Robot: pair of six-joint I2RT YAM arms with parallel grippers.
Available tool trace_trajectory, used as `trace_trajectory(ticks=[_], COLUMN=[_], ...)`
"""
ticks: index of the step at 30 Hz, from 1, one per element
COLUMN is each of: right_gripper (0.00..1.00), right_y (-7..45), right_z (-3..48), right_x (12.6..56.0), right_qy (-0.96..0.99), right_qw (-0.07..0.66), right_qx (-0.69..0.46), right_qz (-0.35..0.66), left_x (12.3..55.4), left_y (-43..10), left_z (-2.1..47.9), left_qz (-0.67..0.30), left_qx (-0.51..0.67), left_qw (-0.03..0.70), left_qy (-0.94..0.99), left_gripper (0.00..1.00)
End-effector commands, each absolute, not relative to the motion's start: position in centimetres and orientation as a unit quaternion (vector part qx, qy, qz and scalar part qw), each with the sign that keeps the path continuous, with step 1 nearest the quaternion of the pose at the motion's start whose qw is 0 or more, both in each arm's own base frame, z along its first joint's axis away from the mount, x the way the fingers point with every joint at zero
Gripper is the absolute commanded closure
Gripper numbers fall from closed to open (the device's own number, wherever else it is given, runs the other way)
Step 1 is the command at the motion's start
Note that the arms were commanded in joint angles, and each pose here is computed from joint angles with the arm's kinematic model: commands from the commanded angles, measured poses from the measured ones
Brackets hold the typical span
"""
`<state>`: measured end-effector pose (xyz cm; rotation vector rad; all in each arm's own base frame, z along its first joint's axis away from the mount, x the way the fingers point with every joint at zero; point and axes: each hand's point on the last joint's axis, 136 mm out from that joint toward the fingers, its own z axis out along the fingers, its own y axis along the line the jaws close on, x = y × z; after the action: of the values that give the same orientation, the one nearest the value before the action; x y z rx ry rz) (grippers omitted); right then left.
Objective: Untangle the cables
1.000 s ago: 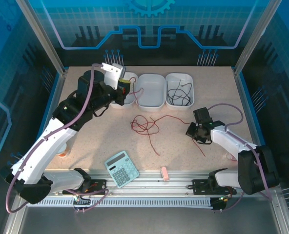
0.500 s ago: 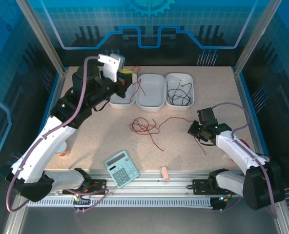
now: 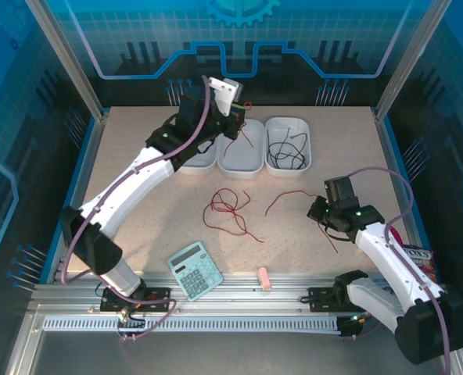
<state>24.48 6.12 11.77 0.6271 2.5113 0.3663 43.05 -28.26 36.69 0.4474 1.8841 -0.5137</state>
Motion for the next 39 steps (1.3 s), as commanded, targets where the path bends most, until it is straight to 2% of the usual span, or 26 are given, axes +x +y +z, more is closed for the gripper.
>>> trace_trajectory(ticks=[1,10,18,19,23,26,31,35,39], right_gripper=[1.0,1.0,1.0,1.0,1.0,1.0,1.0,1.0,1.0], right_y=[5.0,5.0,5.8,6.0,6.5,6.7,6.8,6.9,6.8], right_z=[14.0,18.1,21.1,21.4,22.5,23.1,23.6,23.5,23.3], right_x=[24.1,24.1,24.5,24.6,24.7,24.6,24.6,24.5,24.4], right_qy=[0.925,0.916,0.907,0.906,0.904,0.903,0.902,0.902,0.903], right_qw=[0.279,0.314,0.34,0.342,0.351,0.356,0.361,0.362,0.36], right_qx=[0.23,0.212,0.192,0.189,0.176,0.17,0.166,0.166,0.167], right_qz=[0.119,0.129,0.156,0.16,0.168,0.169,0.17,0.168,0.164], left_x=[45.0,48.9,50.3,50.4,50.7,50.7,50.6,50.9,50.3], left_y=[-28.6,-29.3,-30.1,-30.1,-30.0,-29.8,-29.8,-29.6,-30.5], left_z=[38.0,29.7,23.6,23.0,21.3,21.0,20.4,18.6,17.9], left_qz=[-0.204,-0.166,-0.156,-0.154,-0.144,-0.142,-0.139,-0.136,-0.165], left_qx=[0.195,0.194,0.189,0.188,0.186,0.183,0.187,0.183,0.186], left_qw=[0.566,0.512,0.46,0.455,0.438,0.433,0.426,0.407,0.388], left_qy=[0.775,0.82,0.854,0.857,0.867,0.871,0.874,0.884,0.887], left_gripper=[1.0,1.0,1.0,0.97,0.82,0.75,0.74,0.8,0.77])
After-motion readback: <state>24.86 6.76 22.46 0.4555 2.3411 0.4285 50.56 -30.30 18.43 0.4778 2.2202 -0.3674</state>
